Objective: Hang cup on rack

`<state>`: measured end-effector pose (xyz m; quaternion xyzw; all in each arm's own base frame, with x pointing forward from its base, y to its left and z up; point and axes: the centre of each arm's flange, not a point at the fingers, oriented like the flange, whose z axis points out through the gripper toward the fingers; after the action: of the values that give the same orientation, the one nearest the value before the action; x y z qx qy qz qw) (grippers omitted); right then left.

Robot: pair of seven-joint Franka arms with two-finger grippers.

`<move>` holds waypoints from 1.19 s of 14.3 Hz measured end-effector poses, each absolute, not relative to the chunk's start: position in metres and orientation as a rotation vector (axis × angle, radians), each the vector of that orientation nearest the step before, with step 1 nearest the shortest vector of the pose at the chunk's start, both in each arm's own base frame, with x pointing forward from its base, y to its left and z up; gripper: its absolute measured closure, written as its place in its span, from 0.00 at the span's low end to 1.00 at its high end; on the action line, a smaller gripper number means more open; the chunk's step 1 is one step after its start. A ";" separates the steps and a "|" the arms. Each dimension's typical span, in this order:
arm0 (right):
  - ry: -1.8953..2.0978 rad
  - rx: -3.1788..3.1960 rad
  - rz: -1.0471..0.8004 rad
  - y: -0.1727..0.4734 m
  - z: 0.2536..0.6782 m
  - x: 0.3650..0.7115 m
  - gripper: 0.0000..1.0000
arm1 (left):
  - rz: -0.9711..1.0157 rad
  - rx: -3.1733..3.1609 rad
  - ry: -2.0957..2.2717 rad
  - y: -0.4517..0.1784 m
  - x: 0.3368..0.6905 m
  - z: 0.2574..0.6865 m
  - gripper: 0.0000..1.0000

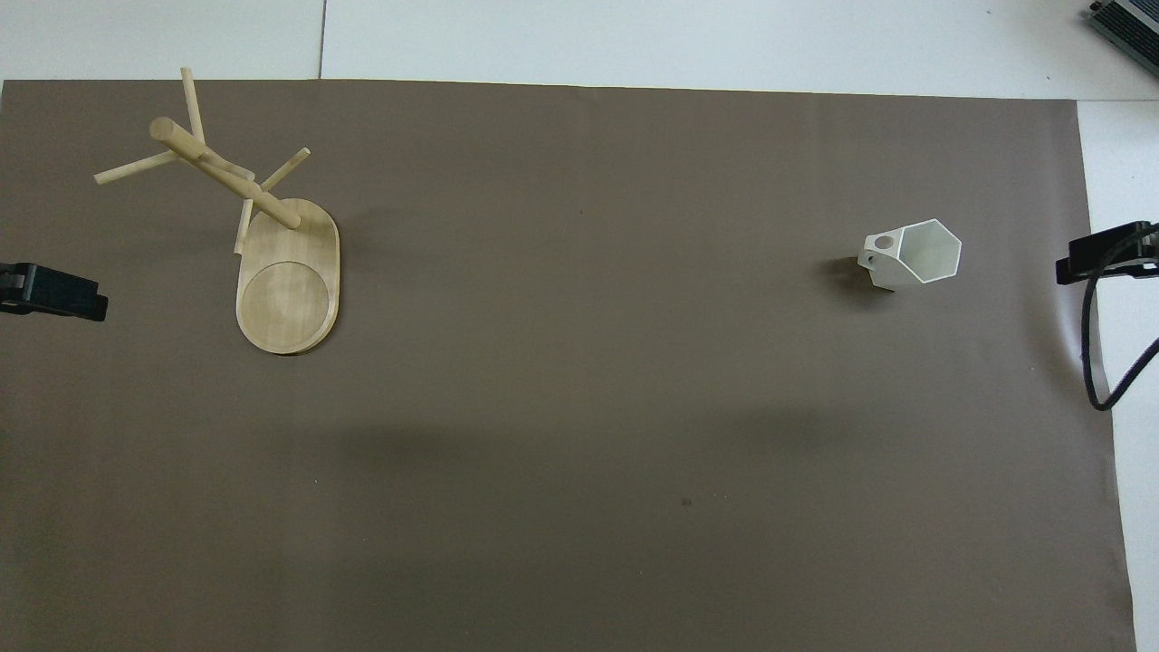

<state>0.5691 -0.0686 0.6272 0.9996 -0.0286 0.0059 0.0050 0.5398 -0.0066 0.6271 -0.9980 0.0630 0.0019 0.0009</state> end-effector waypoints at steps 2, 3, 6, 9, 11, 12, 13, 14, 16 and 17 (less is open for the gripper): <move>-0.090 3.130 0.019 -0.069 0.627 0.569 0.00 | 0.006 -3.134 0.198 -0.007 0.540 0.627 0.00; -0.090 3.130 0.019 -0.069 0.627 0.569 0.00 | 0.006 -3.134 0.198 -0.007 0.540 0.627 0.00; -0.089 3.130 0.019 -0.068 0.627 0.569 0.00 | 0.006 -3.134 0.198 -0.007 0.540 0.627 0.00; -0.089 3.130 0.019 -0.068 0.627 0.569 0.00 | 0.006 -3.134 0.198 -0.007 0.540 0.627 0.00; -0.092 3.130 0.019 -0.068 0.627 0.569 0.00 | 0.006 -3.134 0.198 -0.007 0.540 0.627 0.00; -0.099 3.130 0.019 -0.068 0.627 0.569 0.00 | 0.006 -3.134 0.198 -0.007 0.540 0.627 0.00; -0.110 3.130 0.019 -0.068 0.627 0.569 0.00 | 0.006 -3.134 0.198 -0.007 0.540 0.627 0.00; -0.119 3.129 0.019 -0.068 0.627 0.569 0.00 | 0.006 -3.134 0.198 -0.007 0.540 0.627 0.00; -0.129 3.129 0.019 -0.068 0.627 0.569 0.00 | 0.006 -3.134 0.198 -0.007 0.540 0.627 0.00; -0.131 3.129 0.019 -0.068 0.627 0.569 0.00 | 0.006 -3.134 0.198 -0.007 0.540 0.627 0.00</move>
<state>0.5690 -0.0684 0.6273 0.9991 -0.0419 0.0061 0.0049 0.5398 -0.0066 0.6271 -0.9980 0.0630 0.0019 0.0009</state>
